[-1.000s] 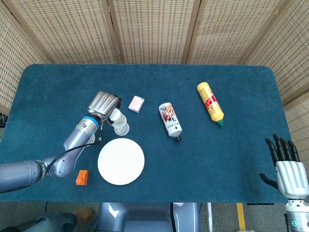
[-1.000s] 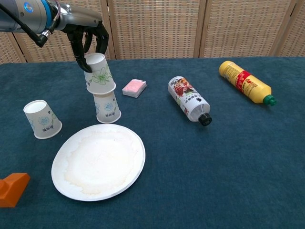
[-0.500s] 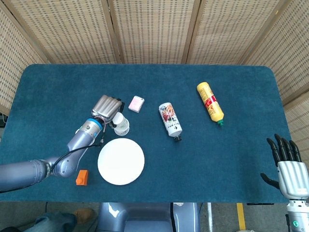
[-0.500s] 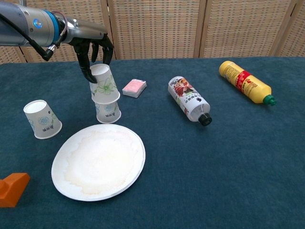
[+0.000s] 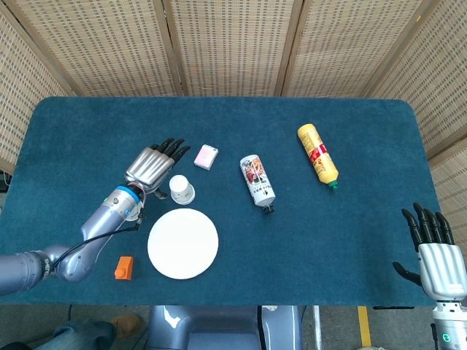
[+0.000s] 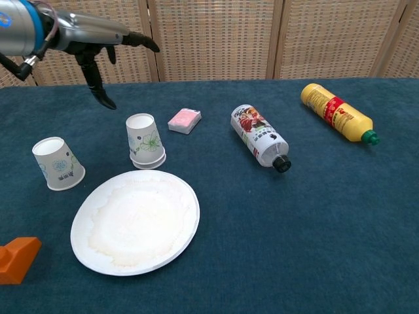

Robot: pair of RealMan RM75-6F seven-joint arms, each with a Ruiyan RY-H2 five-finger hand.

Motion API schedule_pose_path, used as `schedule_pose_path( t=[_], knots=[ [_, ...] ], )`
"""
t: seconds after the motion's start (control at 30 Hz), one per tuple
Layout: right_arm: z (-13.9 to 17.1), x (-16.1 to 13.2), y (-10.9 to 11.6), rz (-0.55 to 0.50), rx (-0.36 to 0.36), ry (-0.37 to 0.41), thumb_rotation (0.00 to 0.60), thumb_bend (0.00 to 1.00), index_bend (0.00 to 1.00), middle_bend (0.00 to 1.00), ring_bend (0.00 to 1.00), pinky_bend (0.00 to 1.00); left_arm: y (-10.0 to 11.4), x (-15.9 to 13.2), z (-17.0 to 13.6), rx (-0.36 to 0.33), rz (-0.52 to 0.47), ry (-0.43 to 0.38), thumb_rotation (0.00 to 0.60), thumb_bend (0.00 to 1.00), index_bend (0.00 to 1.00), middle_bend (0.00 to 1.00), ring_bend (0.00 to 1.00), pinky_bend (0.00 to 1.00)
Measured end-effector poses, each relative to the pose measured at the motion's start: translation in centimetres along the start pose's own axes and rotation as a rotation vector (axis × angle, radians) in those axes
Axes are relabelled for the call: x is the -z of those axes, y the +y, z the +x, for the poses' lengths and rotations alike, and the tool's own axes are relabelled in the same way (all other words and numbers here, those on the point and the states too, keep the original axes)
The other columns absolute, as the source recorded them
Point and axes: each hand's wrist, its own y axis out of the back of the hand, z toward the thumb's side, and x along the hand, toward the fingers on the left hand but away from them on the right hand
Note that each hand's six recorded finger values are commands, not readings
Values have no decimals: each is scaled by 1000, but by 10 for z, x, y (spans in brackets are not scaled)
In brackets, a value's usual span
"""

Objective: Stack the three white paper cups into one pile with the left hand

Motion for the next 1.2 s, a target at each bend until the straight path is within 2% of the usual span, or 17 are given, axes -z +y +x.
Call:
schedule_pose_path(
  t=[0.2,0.37,0.5,0.73,0.87,0.97,1.2],
  knots=[
    [2,-4,-1,3,-5,14,600,0,0,0,0,0,-31,26,-39,-2,22,-17,600,0,177,126,192,348],
    [3,-6,-3,6,-8,22,600,0,0,0,0,0,-65,51,-67,11,-6,-13,600,0,196,140,202,348],
    [3,-8,-5,10,-12,28,600,0,0,0,0,0,-85,75,-75,23,-30,19,600,0,200,147,205,347],
    [2,-8,-8,16,-19,25,600,0,0,0,0,0,-112,100,-75,37,-91,58,600,0,220,171,218,350],
    [1,-8,-10,20,-28,22,600,0,0,0,0,0,-126,107,-68,44,-128,62,600,0,286,219,256,364],
    [0,-8,-12,22,-33,23,600,0,0,0,0,0,-134,113,-62,51,-158,73,600,0,299,230,260,369],
    [-2,-9,-15,25,-37,25,600,0,0,0,0,0,-139,110,-56,51,-194,58,600,0,317,231,260,369]
  ],
)
